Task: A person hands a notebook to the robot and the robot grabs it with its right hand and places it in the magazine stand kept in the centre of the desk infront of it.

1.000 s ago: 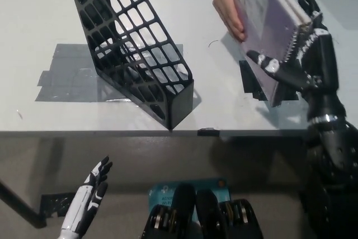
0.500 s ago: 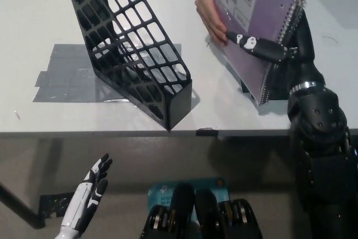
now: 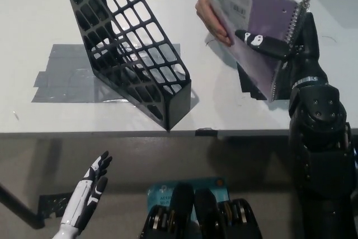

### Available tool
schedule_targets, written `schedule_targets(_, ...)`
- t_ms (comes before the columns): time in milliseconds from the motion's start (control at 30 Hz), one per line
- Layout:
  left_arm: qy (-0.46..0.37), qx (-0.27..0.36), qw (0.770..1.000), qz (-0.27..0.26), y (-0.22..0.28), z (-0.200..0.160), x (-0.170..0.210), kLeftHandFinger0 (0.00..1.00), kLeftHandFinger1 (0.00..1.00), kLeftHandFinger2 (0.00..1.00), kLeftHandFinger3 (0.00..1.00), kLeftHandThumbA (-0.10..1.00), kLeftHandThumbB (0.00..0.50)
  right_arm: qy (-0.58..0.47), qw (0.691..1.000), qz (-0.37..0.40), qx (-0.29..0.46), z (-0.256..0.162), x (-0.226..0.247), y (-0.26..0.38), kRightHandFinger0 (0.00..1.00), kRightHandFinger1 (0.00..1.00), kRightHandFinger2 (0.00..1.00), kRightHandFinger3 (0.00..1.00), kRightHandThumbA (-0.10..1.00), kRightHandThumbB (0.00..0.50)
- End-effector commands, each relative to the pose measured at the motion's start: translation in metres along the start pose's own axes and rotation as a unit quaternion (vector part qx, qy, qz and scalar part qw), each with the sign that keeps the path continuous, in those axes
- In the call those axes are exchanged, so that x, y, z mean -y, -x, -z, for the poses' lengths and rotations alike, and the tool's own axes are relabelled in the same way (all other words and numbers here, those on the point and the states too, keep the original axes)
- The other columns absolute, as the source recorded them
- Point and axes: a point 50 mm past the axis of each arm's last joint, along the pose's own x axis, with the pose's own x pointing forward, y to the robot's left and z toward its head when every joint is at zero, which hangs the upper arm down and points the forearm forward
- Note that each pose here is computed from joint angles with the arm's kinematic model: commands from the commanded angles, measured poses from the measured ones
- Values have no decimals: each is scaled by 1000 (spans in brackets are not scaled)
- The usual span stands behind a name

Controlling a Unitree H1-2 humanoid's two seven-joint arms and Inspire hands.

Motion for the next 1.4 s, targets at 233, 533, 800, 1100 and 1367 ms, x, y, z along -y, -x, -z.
schedule_targets(233, -10, 26, 1000, -6, -3, -5, -8, 1000, 1000, 1000, 1000, 1000, 500, -124, 990, -51, 36, -31, -3, -2, 0, 0, 0, 0, 970, 40)
schedule_targets(533, -13, 26, 1000, -5, -3, -5, -7, 1000, 1000, 1000, 1000, 1000, 500, -270, 955, -97, 72, -63, 5, 9, 0, 0, 0, 0, 931, 38)
schedule_targets(800, -6, 22, 1000, -6, 0, -4, -3, 1000, 1000, 1000, 1000, 1000, 500, -342, 927, -98, 119, -94, 9, 21, 0, 0, 0, 0, 950, 33)
schedule_targets(1100, -10, 19, 1000, -5, 5, -3, -3, 1000, 1000, 1000, 1000, 1000, 500, -348, 918, -102, 159, -126, -4, 31, 0, 0, 0, 0, 957, 22)
schedule_targets(1367, -8, 15, 1000, -7, 7, -1, -3, 1000, 1000, 1000, 1000, 1000, 500, -373, 903, -106, 184, -153, -23, 31, 0, 0, 0, 0, 925, 9)
